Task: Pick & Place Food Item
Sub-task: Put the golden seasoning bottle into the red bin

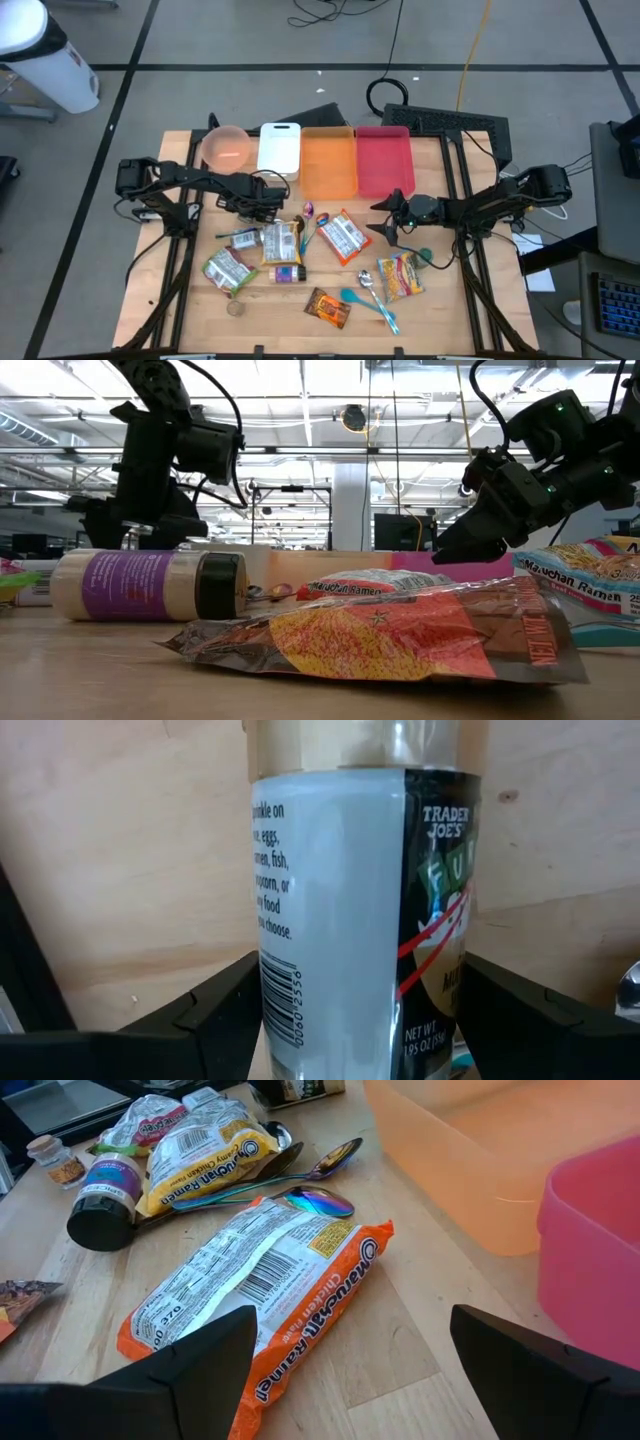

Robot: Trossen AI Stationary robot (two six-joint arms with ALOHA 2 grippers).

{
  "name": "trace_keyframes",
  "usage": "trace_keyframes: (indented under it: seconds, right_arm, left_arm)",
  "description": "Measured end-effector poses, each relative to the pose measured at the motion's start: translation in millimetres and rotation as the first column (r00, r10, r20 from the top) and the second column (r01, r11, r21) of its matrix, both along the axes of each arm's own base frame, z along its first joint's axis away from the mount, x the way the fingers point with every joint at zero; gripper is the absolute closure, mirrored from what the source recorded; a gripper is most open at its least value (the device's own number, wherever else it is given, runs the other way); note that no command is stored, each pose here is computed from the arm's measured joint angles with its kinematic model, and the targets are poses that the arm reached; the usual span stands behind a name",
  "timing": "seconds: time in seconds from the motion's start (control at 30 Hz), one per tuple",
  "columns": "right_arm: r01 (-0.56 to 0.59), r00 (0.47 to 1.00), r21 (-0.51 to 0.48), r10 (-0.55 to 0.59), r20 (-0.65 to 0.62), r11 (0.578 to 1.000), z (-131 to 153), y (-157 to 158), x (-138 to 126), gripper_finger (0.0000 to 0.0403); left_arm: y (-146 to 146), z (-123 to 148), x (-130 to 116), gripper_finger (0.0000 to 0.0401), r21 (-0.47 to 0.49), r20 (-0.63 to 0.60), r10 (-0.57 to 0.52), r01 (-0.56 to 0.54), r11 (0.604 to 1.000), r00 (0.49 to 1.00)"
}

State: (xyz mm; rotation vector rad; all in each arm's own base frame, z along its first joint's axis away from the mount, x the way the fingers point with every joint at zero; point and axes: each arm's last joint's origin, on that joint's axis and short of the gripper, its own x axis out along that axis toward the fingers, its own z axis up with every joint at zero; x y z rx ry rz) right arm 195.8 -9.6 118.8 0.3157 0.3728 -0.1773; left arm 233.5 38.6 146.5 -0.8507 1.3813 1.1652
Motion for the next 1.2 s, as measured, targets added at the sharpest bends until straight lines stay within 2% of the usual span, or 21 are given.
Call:
trace_keyframes:
  seconds: [0.2,0.53,0.73,0.87,0.93,1.03,1.1,1.2]
  right_arm:
    - [0.000,1.000,0.000,0.000,0.000,1.000,0.0,0.0,0.0,0.0078]
    - [0.003,1.000,-0.006,-0.003,0.007,1.000,0.6,-0.1,0.2,0.0080]
    - [-0.001,0.996,-0.011,0.002,0.093,1.000,8.6,-0.2,3.1,0.0080]
    - [0.003,0.991,0.011,-0.005,0.134,1.000,12.2,-0.1,4.1,0.0080]
    - [0.005,0.988,0.018,-0.008,0.152,1.000,13.8,-0.1,4.6,0.0080]
    - [0.007,0.979,0.017,-0.011,0.204,1.000,18.7,-0.3,5.6,0.0080]
    - [0.029,0.969,-0.003,-0.027,0.246,1.000,23.0,-1.5,6.3,0.0080]
    - [0.050,0.945,-0.073,-0.023,0.326,0.996,32.0,-6.1,6.9,0.0080]
  left_arm:
    - [-4.0,18.1,-8.4,0.0119,0.018,-0.017,-0.044,0.045,0.999,0.999]
    - [-16.6,71.8,-33.3,0.0119,0.067,0.219,-0.089,0.076,0.995,0.972]
    - [-27.5,104.4,-49.6,0.0119,0.162,0.428,-0.169,0.109,0.981,0.888]
    - [-32.9,121.2,-55.1,0.0119,0.278,0.520,-0.292,0.163,0.946,0.803]
    - [-34.9,127.7,-54.6,0.0119,0.366,0.530,-0.387,0.208,0.907,0.755]
    - [-38.1,135.6,-51.4,0.0119,0.503,0.491,-0.549,0.294,0.812,0.676]
    - [-38.4,139.8,-45.1,0.0119,0.590,0.442,-0.650,0.345,0.730,0.618]
    - [-38.8,145.7,-36.1,0.0119,0.692,0.342,-0.790,0.433,0.578,0.509]
